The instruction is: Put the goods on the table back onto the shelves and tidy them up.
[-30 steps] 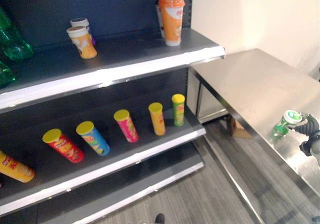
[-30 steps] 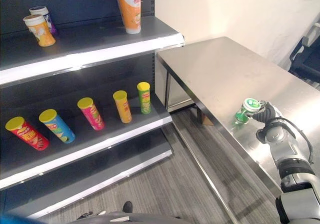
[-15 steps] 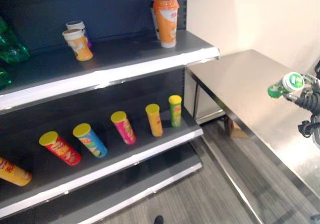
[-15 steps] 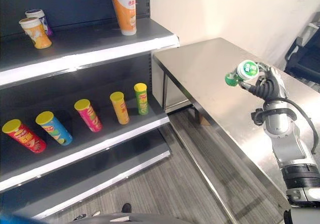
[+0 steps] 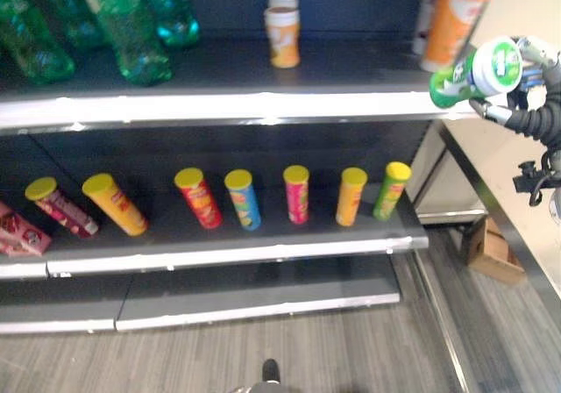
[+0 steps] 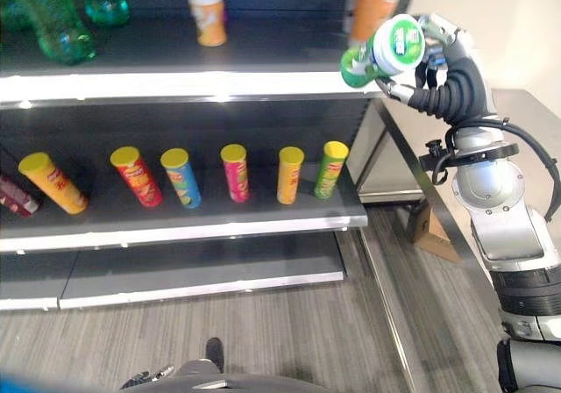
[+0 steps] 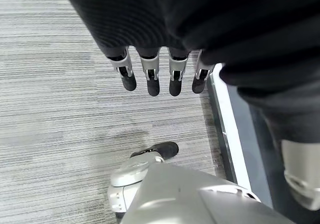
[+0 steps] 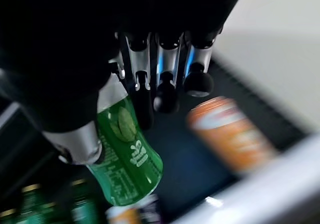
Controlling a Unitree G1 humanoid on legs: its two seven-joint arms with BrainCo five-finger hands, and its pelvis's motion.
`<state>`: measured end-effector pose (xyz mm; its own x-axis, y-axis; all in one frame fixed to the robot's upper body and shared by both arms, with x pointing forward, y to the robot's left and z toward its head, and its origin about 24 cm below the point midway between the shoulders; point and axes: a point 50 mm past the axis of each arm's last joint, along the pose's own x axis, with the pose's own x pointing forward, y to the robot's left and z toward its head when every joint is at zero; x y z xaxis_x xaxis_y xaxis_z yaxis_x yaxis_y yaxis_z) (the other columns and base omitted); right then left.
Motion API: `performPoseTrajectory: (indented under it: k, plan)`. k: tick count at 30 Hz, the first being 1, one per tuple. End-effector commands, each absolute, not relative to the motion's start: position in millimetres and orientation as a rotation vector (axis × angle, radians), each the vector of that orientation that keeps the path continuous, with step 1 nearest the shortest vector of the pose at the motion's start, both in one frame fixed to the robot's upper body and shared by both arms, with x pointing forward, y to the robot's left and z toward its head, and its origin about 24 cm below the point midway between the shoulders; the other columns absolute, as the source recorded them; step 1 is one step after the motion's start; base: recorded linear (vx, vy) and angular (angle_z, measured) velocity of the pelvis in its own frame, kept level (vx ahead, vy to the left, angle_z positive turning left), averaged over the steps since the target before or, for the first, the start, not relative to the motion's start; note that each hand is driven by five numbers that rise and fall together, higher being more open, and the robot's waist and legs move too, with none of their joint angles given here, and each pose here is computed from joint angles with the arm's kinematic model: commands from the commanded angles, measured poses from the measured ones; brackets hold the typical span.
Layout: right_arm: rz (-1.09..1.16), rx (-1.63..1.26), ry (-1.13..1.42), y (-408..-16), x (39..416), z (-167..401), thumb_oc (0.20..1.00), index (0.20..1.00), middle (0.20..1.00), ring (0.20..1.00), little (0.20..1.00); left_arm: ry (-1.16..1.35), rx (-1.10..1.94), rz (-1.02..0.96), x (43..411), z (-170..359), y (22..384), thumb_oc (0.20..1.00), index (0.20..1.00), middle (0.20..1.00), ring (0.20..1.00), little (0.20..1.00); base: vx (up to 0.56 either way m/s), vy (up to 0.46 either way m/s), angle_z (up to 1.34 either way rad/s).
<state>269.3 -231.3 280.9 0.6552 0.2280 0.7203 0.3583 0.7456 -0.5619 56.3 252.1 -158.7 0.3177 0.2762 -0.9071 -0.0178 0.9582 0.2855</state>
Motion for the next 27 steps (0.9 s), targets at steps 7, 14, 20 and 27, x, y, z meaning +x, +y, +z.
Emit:
performPoseTrajectory:
  k: [7,14,20,27]
  plan:
    - [-0.009,-0.876,-0.963,-209,288,323,0.2,0.2,0.2,0.2,0.2,1.181,0.375,0.111,75,-153,260,1.0,1.0,1.0,1.0,1.0,0.04,0.215,0.18]
    - [0.083,-0.916,-0.917,-207,291,332,0.2,0.2,0.2,0.2,0.2,1.157,0.401,0.095,82,-147,272,1.0,1.0,1.0,1.0,1.0,0.03,-0.073,0.21]
    - [0.159,-1.027,-0.797,-206,306,329,0.2,0.2,0.2,0.2,0.2,1.163,0.4,0.098,80,-146,275,1.0,1.0,1.0,1.0,1.0,0.05,-0.16,0.45]
    - [0.163,-1.038,-0.67,-209,330,319,0.2,0.2,0.2,0.2,0.2,1.218,0.366,0.105,66,-153,268,1.0,1.0,1.0,1.0,1.0,0.07,-0.098,0.26]
